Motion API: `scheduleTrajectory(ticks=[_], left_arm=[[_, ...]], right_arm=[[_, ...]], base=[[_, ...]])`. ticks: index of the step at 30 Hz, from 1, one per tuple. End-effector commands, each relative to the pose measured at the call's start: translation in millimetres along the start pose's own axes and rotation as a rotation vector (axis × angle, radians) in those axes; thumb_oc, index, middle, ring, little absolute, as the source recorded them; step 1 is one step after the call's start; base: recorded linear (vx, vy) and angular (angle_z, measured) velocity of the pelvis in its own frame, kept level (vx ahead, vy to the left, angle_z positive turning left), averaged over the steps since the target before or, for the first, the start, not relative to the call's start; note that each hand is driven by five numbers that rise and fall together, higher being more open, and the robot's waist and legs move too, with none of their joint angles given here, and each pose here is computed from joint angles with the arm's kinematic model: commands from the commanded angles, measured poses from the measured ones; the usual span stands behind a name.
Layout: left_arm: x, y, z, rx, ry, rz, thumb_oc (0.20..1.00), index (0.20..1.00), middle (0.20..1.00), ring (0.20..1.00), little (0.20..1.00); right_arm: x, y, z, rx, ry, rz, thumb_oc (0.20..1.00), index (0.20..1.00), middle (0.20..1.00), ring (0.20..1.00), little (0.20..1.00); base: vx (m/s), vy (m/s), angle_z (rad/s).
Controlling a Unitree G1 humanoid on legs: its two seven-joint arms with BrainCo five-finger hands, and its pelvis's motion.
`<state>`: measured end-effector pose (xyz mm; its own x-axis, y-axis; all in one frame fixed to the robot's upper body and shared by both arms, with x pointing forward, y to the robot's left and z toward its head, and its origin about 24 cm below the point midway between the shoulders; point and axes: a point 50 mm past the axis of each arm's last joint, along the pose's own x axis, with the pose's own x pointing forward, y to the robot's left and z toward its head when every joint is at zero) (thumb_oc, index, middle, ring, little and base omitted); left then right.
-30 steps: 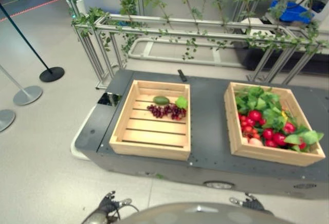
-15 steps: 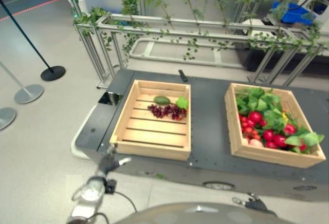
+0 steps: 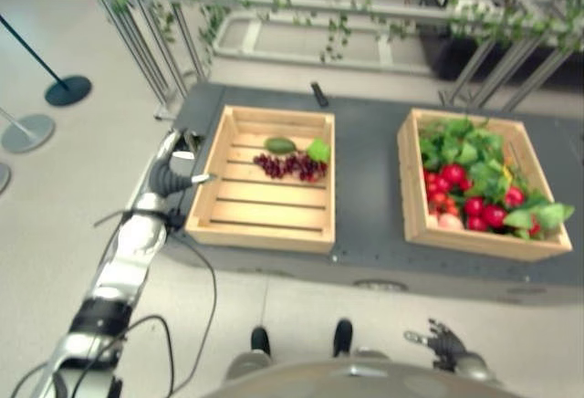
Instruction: Pick up the fruits from the basket on one side to the basket on the other side
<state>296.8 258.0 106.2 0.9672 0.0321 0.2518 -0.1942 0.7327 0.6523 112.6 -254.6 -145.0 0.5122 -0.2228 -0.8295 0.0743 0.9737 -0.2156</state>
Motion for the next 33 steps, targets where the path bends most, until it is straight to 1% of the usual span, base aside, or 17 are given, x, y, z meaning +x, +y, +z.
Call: scheduleTrajectory(ticks=[1,5,6,9,10,12,14,21,27,33], left_arm=[[37.9,31.7,32.6,0.12,-0.143,0.131,1.0,1.0,1.0,1.0,1.0],[61.6,40.1,48.3,0.186,-0.175,0.167,1.0,1.0,1.0,1.0,1.0],[62.2,40.0,48.8,0.186,-0.177,0.167,1.0,1.0,1.0,1.0,1.0],[80.4,51.0,65.3,0.262,-0.21,0.201,1.0,1.0,1.0,1.0,1.0],[80.7,51.0,65.6,0.263,-0.211,0.201,1.0,1.0,1.0,1.0,1.0],[86.8,58.4,71.2,0.305,-0.22,0.225,1.0,1.0,1.0,1.0,1.0],[88.1,60.9,71.2,0.317,-0.217,0.23,1.0,1.0,1.0,1.0,1.0],[96.3,84.0,79.0,0.4,-0.22,0.298,1.0,1.0,1.0,1.0,1.0],[98.8,103.0,81.3,0.455,-0.21,0.335,1.0,1.0,1.0,1.0,1.0],[102.8,109.0,91.6,0.497,-0.232,0.339,1.0,1.0,1.0,1.0,1.0]], right_arm=[[6.3,-4.5,44.0,-0.105,-0.148,0.008,1.0,1.0,1.0,1.0,1.0],[7.0,-3.9,70.3,-0.146,-0.242,0.011,1.0,1.0,1.0,1.0,1.0],[7.1,-3.8,70.5,-0.144,-0.242,0.011,1.0,1.0,1.0,1.0,1.0],[6.1,-5.3,101.5,-0.187,-0.348,-0.004,1.0,1.0,1.0,1.0,1.0],[6.2,-5.2,101.6,-0.186,-0.348,-0.004,1.0,1.0,1.0,1.0,1.0],[2.1,-4.2,123.7,-0.2,-0.44,-0.005,1.0,1.0,1.0,1.0,1.0],[1.1,-4.6,128.7,-0.196,-0.46,-0.008,1.0,1.0,1.0,1.0,1.0],[-13.3,-2.1,165.2,-0.171,-0.643,-0.002,1.0,1.0,1.0,1.0,1.0],[-21.1,-2.1,183.6,-0.13,-0.732,-0.018,1.0,1.0,1.0,1.0,1.0],[-27.0,-2.8,194.9,-0.105,-0.787,-0.025,1.0,1.0,1.0,1.0,1.0]], base=[[-0.12,0.011,-0.09],[-0.06,-0.003,-0.08],[-0.05,-0.013,-0.09],[-0.08,-0.013,-0.24],[-0.07,-0.004,-0.16],[-0.07,0.011,-0.07],[-0.05,-0.004,-0.14],[-0.02,-0.011,-0.12],[-0.02,-0.002,-0.06],[-0.02,-0.021,-0.05]])
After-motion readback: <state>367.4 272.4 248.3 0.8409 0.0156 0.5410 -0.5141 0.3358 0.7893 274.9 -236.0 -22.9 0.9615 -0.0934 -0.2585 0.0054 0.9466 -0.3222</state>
